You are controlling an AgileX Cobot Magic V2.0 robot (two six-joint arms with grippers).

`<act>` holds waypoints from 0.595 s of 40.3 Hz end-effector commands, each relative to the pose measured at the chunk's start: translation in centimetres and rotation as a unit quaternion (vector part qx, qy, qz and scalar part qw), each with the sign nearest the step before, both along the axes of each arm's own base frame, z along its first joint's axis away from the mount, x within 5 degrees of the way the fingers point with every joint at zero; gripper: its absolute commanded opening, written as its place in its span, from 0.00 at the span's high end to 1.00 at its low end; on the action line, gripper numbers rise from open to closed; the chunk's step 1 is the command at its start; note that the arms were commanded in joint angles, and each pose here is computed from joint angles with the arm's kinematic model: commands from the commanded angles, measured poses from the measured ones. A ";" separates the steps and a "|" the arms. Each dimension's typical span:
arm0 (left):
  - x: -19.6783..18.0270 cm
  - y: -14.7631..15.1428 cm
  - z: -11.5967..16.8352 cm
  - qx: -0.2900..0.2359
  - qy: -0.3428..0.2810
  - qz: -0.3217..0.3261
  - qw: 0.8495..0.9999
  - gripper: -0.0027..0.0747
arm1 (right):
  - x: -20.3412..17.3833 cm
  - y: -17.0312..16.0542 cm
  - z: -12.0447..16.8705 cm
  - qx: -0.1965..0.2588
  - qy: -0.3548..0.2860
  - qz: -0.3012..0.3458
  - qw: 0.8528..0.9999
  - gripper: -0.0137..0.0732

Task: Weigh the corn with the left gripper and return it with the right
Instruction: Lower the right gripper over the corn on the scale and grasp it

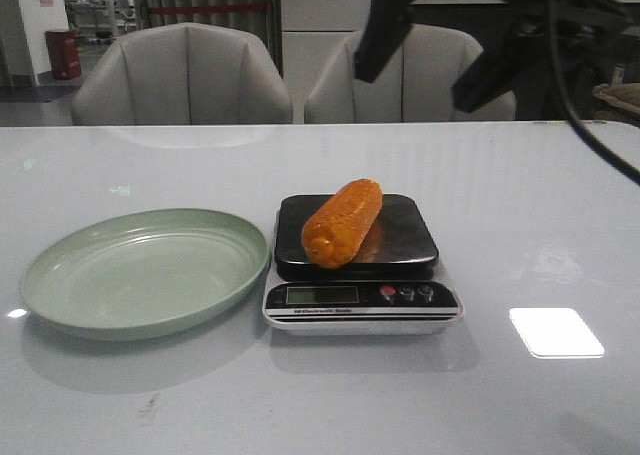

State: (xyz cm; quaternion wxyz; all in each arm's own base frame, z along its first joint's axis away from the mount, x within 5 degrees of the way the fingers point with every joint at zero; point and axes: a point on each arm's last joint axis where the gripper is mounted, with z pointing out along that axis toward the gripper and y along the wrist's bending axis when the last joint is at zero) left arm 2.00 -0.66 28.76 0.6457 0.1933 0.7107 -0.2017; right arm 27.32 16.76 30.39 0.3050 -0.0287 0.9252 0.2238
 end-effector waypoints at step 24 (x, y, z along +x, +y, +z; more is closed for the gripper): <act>-0.1 0.0 1.4 -0.024 -0.037 -0.003 0.999 0.79 | 7.1 6.9 -3.8 -0.066 0.122 -0.141 0.980 0.15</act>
